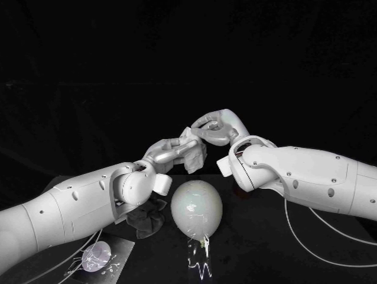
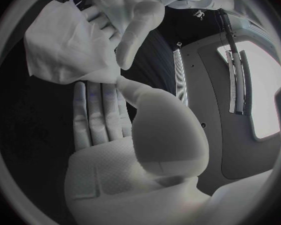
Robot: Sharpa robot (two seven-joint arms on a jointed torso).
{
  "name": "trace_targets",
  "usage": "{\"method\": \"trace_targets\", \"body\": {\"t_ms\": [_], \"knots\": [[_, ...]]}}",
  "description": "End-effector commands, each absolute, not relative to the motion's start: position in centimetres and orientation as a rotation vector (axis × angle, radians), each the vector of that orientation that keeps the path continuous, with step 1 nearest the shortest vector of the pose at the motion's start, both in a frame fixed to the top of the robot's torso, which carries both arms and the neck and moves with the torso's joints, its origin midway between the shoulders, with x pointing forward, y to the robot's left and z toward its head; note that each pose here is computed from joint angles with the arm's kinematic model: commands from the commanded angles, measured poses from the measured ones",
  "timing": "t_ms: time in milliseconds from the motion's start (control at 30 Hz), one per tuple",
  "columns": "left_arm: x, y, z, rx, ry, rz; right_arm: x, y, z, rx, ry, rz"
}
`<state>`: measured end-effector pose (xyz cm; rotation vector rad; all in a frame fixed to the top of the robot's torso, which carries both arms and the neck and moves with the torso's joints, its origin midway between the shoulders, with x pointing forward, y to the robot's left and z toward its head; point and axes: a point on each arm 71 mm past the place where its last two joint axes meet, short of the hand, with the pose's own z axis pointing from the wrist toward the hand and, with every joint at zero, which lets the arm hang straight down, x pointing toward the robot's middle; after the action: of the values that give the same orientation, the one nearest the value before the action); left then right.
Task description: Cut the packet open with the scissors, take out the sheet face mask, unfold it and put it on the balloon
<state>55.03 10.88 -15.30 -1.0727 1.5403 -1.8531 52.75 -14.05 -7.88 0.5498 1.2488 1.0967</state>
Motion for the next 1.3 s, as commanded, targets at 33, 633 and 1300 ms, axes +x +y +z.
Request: {"method": "trace_targets", "body": {"t_ms": [33, 633, 1300], "knots": [[54.94, 10.52, -15.31, -1.052, 1.556, -1.850, 52.53, -13.48, -7.65, 0.523, 1.237, 1.121], [55.03, 10.57, -16.05, -1.069, 1.571, -1.826, 52.59, -13.04, -7.46, 0.520, 1.225, 1.130], [55.02, 10.57, -16.01, -1.127, 1.501, -1.879, 53.47, -13.23, -7.81, 0.543, 1.269, 1.102]]}}
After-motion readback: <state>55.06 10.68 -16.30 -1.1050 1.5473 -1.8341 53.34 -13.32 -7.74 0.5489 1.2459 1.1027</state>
